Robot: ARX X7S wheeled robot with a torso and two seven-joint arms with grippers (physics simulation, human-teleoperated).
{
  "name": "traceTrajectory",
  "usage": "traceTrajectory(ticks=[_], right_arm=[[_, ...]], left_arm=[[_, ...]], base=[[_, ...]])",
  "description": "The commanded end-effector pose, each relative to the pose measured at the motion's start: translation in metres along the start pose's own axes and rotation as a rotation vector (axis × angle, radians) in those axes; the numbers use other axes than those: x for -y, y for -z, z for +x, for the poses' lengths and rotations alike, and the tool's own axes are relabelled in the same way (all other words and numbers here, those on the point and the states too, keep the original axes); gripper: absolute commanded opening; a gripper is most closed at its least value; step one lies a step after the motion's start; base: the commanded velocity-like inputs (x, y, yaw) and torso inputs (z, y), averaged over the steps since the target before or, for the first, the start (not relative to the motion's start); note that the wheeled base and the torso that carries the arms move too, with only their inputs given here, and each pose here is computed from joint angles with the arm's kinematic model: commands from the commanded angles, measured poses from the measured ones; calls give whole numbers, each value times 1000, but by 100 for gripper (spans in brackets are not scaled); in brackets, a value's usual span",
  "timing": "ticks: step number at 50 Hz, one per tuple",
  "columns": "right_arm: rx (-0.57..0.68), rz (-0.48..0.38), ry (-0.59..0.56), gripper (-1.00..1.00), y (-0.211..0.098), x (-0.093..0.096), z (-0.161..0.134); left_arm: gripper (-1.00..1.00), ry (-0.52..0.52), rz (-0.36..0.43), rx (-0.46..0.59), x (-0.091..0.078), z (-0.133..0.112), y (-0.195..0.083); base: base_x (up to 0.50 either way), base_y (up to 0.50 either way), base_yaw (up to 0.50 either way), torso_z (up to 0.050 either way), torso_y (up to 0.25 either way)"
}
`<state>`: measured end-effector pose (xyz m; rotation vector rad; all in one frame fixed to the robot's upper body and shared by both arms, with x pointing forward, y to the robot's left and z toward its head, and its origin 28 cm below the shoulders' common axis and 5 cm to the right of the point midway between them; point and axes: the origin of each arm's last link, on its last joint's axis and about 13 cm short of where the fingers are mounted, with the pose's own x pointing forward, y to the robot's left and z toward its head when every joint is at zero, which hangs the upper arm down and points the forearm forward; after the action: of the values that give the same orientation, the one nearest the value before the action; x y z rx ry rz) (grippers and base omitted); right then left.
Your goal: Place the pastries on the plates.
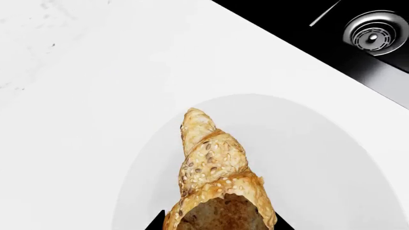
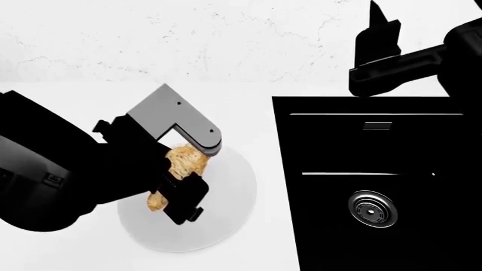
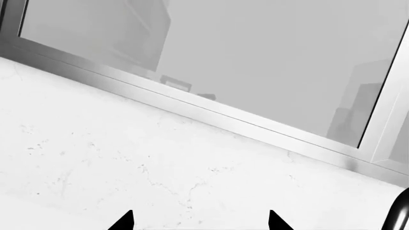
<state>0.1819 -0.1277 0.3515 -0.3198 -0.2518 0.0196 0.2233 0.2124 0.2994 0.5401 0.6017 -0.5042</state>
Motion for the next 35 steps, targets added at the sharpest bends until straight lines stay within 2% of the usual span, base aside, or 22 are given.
traceTrajectory(ticks=[1, 35], right_arm=[[-4, 0, -1, 100, 1, -1, 0], [-6, -2, -3, 100, 2, -1, 0]], left_arm=[[-100, 12, 4, 10, 2, 0, -1], [-100, 42, 18, -23, 6, 7, 5]], base=[[0, 0, 0, 0, 0], [0, 0, 0, 0, 0]])
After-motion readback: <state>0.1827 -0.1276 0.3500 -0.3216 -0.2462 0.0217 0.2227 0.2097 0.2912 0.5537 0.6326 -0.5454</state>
